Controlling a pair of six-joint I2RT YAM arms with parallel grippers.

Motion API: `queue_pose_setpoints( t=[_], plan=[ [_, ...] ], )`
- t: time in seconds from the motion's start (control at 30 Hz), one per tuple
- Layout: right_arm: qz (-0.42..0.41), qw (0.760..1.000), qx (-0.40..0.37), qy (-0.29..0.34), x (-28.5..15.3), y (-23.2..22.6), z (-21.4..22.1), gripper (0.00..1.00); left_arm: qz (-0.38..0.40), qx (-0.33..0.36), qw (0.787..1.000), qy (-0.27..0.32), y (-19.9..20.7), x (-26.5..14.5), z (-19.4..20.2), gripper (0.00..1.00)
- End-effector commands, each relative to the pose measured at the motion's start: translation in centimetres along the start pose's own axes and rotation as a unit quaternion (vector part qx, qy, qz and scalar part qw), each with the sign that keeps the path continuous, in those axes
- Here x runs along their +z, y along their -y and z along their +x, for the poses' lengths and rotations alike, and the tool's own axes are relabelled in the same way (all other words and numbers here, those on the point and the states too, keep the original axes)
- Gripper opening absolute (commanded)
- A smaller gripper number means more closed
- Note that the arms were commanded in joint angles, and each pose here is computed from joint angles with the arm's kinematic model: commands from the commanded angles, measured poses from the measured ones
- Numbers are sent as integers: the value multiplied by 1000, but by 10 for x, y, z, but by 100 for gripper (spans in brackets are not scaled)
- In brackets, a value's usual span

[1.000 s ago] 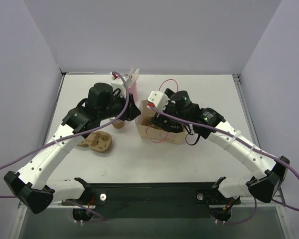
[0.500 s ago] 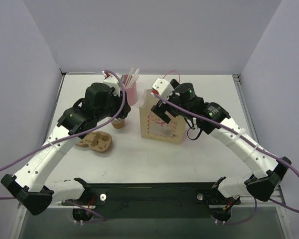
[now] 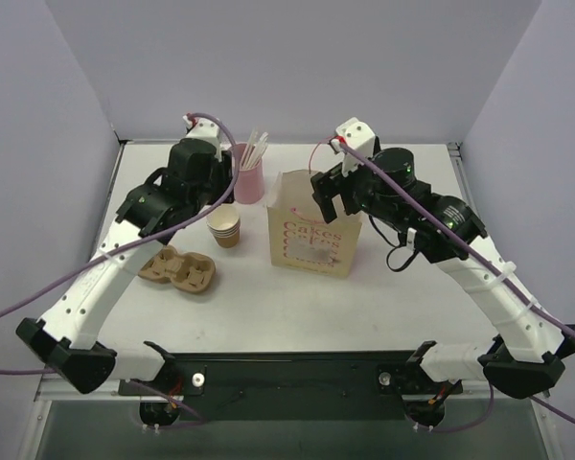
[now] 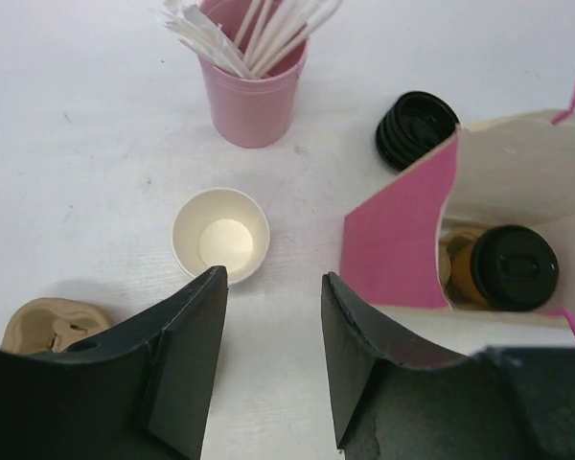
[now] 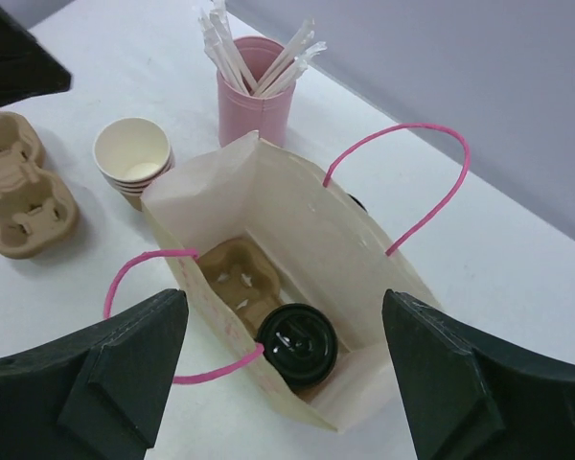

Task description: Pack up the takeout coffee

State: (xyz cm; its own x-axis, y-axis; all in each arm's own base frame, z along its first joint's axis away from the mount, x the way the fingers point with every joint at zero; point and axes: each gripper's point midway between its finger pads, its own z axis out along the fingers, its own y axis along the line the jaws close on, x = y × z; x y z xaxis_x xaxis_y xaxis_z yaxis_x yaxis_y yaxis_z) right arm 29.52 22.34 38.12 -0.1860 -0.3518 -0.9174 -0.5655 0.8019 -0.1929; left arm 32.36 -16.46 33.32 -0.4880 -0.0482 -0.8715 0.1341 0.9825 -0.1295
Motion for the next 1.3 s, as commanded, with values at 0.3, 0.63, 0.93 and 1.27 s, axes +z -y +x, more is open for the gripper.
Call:
queue_pose_setpoints(
  t=[0.3, 0.63, 0.93, 1.27],
  plan=[
    [-34, 995, 87, 26, -51, -13, 9, 84, -65, -84, 994, 0, -32, 126, -57, 42],
    [-46, 995, 79, 25, -58, -17, 17, 84, -55, -17, 998, -15, -30, 193, -56, 43],
    [-41, 997, 69, 17, -57, -15, 23, 84, -92, -1, 995, -30, -45, 204, -43, 43],
    [-40, 998, 56, 15, -54, -15, 23, 85, -86, 0, 995, -41, -44, 207, -30, 40]
  ],
)
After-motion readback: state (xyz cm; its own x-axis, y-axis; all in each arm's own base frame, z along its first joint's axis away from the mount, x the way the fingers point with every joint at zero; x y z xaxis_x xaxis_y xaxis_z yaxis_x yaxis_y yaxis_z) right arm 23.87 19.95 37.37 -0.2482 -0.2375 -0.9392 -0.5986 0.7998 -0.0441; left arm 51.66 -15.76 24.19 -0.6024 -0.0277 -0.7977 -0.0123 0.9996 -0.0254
